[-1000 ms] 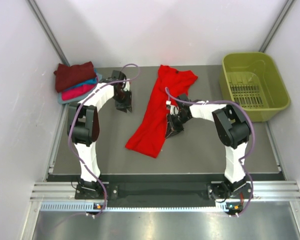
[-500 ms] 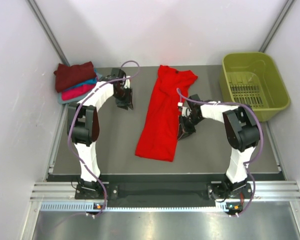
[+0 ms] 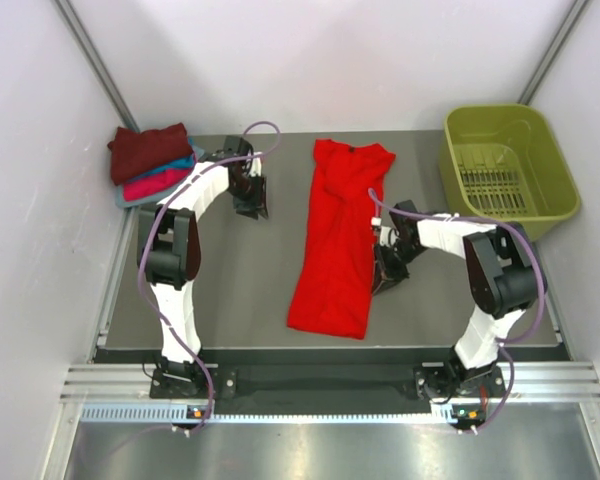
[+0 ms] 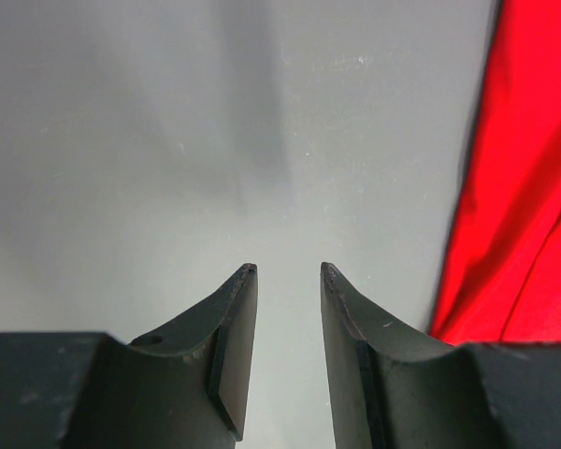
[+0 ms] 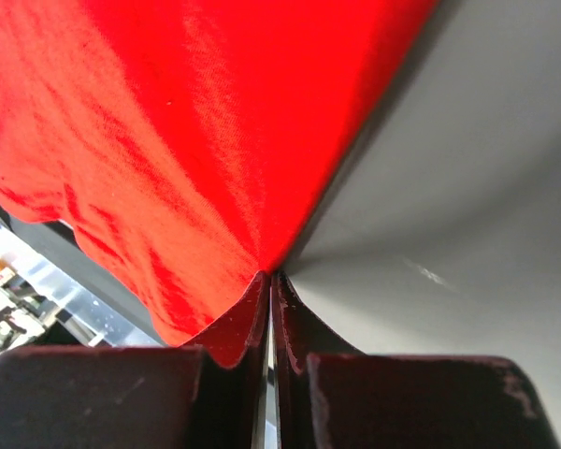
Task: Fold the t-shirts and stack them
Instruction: Fold the tshirt
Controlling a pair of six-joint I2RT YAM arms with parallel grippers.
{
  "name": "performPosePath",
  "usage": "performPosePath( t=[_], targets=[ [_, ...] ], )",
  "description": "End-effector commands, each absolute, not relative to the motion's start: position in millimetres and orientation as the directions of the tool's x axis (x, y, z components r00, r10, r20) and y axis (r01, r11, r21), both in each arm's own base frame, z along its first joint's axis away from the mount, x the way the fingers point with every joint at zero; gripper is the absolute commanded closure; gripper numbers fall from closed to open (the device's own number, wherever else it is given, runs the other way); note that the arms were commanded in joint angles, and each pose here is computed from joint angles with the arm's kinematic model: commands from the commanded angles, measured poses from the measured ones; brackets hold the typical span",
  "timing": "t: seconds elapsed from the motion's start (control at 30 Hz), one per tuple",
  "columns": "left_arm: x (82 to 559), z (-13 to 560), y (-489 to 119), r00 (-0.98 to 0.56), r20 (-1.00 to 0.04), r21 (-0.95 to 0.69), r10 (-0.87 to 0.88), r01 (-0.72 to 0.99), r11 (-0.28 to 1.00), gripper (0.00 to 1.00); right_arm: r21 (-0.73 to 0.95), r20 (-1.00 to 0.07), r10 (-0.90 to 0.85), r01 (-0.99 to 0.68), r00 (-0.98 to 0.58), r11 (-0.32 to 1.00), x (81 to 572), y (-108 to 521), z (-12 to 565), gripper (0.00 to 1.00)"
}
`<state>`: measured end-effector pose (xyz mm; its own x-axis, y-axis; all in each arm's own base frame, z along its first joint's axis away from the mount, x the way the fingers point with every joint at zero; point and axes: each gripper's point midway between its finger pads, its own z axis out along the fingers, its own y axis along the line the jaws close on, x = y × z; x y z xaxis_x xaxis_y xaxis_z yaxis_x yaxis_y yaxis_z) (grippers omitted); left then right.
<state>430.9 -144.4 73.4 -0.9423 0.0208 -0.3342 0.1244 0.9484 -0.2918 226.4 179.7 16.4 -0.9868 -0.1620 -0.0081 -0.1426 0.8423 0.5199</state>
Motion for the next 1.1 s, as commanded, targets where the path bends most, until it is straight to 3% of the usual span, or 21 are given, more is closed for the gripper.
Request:
performPosePath(
  t=[0.0, 0.17, 0.43, 0.53, 0.57, 0.63, 0.7, 0.73, 0.77, 1.07],
  targets=[
    [441.0, 87.3, -148.7, -0.928, -0.371, -0.308, 0.016, 0.139, 0.941, 0.61, 0.496, -0.018, -0.136, -0.127, -0.991, 0.859, 221.4, 162.5, 24.9, 1.00],
    [424.8, 85.9, -157.9, -0.943, -0.332, -0.373, 0.031, 0.161, 0.914, 0.61, 0.472, -0.038, -0.064, -0.075, -0.997, 0.878, 236.2, 141.9, 28.2, 1.00],
    [340.5, 79.2, -190.6, -0.996, -0.092, -0.631, 0.008, 0.065, 0.773, 0.60, 0.446, -0.061, -0.036, -0.059, -0.997, 0.893, 242.9, 127.6, 28.5, 1.00],
    [314.4, 82.6, -201.2, -1.000, -0.008, -0.703, -0.028, -0.014, 0.711, 0.58, 0.449, -0.068, -0.024, -0.052, -0.997, 0.892, 244.7, 127.7, 29.1, 0.85],
    [308.4, 83.2, -202.7, -0.999, 0.008, -0.716, -0.033, -0.028, 0.697, 0.55, 0.450, -0.066, -0.024, -0.052, -0.998, 0.891, 244.1, 127.8, 29.6, 0.69],
    [291.7, 82.7, -204.8, -1.000, 0.020, -0.720, -0.020, -0.029, 0.693, 0.54, 0.460, -0.070, -0.029, -0.058, -0.997, 0.886, 242.0, 129.0, 32.5, 0.58],
    [276.8, 81.6, -203.7, -0.999, 0.042, -0.724, -0.016, -0.041, 0.689, 0.52, 0.510, -0.054, -0.032, -0.056, -0.998, 0.858, 232.5, 135.6, 40.0, 0.36],
    [272.8, 80.6, -202.6, -0.999, 0.045, -0.723, -0.013, -0.041, 0.690, 0.52, 0.534, -0.056, -0.036, -0.060, -0.998, 0.844, 229.4, 139.1, 43.8, 0.36],
    [267.8, 80.6, -201.7, -0.998, 0.054, -0.723, -0.012, -0.047, 0.690, 0.50, 0.554, -0.038, -0.036, -0.051, -0.999, 0.831, 222.7, 141.5, 46.3, 0.28],
    [230.1, 72.5, -217.7, -0.994, 0.111, -0.747, 0.025, -0.066, 0.661, 0.49, 0.651, 0.138, 0.050, 0.128, -0.989, 0.748, 151.8, 151.0, 41.4, 0.31]
  ],
)
